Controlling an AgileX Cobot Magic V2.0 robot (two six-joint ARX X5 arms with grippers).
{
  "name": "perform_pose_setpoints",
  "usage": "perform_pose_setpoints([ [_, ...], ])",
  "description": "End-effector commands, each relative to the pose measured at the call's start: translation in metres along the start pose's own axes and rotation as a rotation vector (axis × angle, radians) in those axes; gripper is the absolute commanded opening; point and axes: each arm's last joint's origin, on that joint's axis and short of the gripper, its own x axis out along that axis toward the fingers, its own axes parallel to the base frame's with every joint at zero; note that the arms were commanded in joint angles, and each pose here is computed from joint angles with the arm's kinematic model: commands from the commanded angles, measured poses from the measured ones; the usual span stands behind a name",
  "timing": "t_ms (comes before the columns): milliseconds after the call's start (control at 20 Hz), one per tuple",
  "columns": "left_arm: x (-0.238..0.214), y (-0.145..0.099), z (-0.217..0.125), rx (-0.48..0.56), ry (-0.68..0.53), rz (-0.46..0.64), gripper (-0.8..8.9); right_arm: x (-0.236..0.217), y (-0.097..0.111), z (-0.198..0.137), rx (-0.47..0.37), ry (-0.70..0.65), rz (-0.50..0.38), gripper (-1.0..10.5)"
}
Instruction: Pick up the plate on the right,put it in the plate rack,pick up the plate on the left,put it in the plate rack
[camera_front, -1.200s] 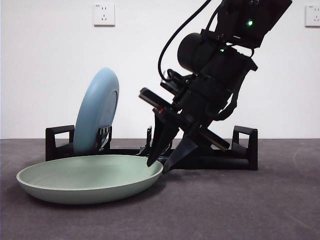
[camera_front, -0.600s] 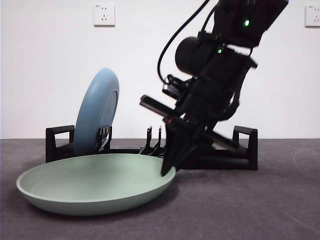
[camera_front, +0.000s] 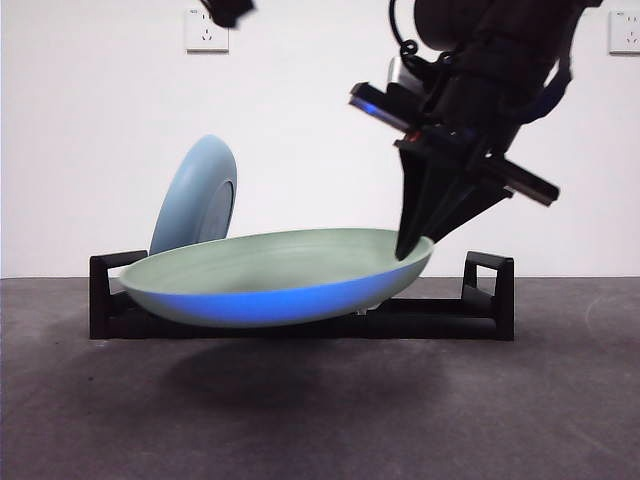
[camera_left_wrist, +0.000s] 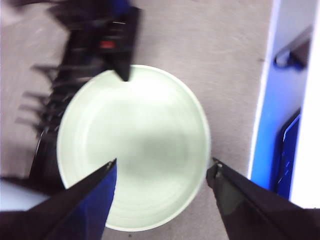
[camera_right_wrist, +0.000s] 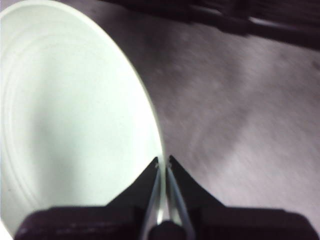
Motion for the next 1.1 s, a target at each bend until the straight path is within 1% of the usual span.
perform_pose_setpoints([
  [50,0.01,-0.011,0.007,0.049,0.025,0.006,3.1,-0.009,0.0,-0.002,-0.006,-0.014,0.015,-0.2],
  [200,0.026,-0.021,0.013,0.079,0.056,-0.013,3.1,-0.024,-0.001,-0.006,-0.003,-0.021,0.015,-0.2],
  [350,0.04,-0.025,0.019,0.084,0.068,-0.019,3.09,-0.039,-0.001,-0.011,-0.006,-0.032,0.036,-0.2],
  [500,0.052,-0.029,0.021,0.102,0.094,-0.03,3.09,-0.056,-0.004,-0.015,0.003,-0.055,0.034,-0.2],
  [650,0.064,-0.033,0.022,0.113,0.119,-0.041,3.08,-0.068,-0.008,-0.02,0.007,-0.049,0.069,-0.2],
  [750,0.069,-0.035,0.024,0.115,0.116,-0.041,2.99,-0.073,-0.009,-0.022,0.006,-0.047,0.064,-0.2],
  [850,0.072,-0.036,0.026,0.113,0.107,-0.052,2.32,-0.078,-0.008,-0.024,0.001,-0.062,0.067,-0.2],
  [950,0.072,-0.036,0.026,0.113,0.097,-0.072,1.89,-0.084,-0.006,-0.026,-0.006,-0.081,0.071,-0.2],
  [1100,0.072,-0.037,0.026,0.114,0.095,-0.091,0.6,-0.093,-0.004,-0.03,-0.015,-0.105,0.076,-0.2],
])
